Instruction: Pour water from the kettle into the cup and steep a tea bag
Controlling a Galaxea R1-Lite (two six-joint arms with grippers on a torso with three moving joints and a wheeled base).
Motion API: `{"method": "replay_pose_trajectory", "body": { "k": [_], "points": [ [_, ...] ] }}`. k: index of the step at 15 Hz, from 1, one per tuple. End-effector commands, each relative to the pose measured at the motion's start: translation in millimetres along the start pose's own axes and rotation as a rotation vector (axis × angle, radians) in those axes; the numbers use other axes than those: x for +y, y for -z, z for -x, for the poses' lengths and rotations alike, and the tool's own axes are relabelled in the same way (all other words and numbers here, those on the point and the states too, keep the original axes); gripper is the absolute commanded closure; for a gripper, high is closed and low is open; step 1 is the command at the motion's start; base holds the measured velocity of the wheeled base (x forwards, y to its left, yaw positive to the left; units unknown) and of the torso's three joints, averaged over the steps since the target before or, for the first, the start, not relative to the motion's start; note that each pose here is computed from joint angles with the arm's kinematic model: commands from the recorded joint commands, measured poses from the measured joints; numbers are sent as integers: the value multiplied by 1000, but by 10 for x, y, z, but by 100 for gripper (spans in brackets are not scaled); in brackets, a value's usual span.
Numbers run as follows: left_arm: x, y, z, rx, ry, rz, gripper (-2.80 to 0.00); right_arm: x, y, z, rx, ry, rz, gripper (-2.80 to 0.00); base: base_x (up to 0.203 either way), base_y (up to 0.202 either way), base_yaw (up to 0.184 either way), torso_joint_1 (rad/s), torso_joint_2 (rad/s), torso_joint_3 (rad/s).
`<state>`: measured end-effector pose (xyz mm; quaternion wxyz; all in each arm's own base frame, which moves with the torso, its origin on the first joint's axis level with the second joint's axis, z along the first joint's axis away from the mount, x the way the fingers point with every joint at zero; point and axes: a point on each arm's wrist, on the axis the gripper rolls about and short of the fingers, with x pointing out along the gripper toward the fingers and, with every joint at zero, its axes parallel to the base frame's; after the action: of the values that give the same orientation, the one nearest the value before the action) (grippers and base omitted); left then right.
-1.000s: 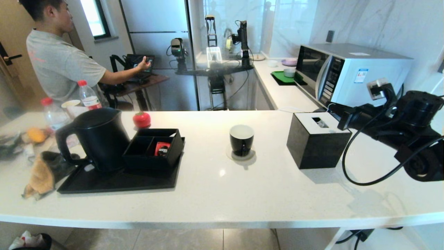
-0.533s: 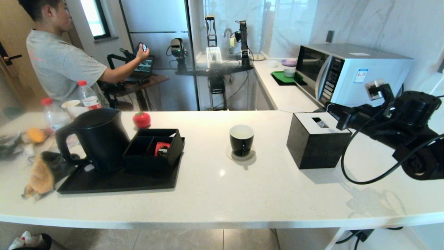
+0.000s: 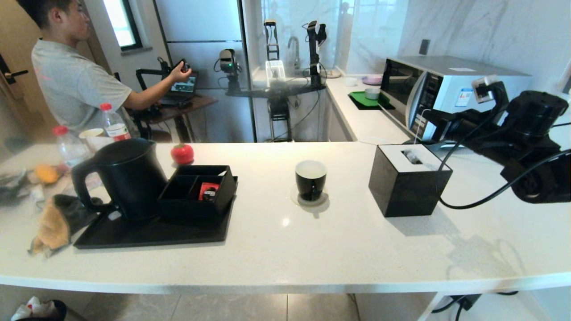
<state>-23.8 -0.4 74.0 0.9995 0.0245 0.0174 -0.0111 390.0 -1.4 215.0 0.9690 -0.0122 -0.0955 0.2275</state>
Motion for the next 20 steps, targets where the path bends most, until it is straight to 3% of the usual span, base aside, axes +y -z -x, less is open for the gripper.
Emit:
{"method": "replay_pose_trajectory", "body": {
  "k": [1,3,11,20],
  "points": [
    [0,2,0,1,0,0,0,-25,-78,-65,-24,-5,12,0,0,0,0,0,0,0],
    [0,0,0,0,0,-1,0,-20,-26,-53,-6,-5,4,0,0,0,0,0,0,0],
    [0,0,0,0,0,0,0,159,624,321,108,0,-54,0,0,0,0,0,0,0],
    [0,1,0,1,0,0,0,63,586,293,102,20,-49,0,0,0,0,0,0,0]
  ]
}}
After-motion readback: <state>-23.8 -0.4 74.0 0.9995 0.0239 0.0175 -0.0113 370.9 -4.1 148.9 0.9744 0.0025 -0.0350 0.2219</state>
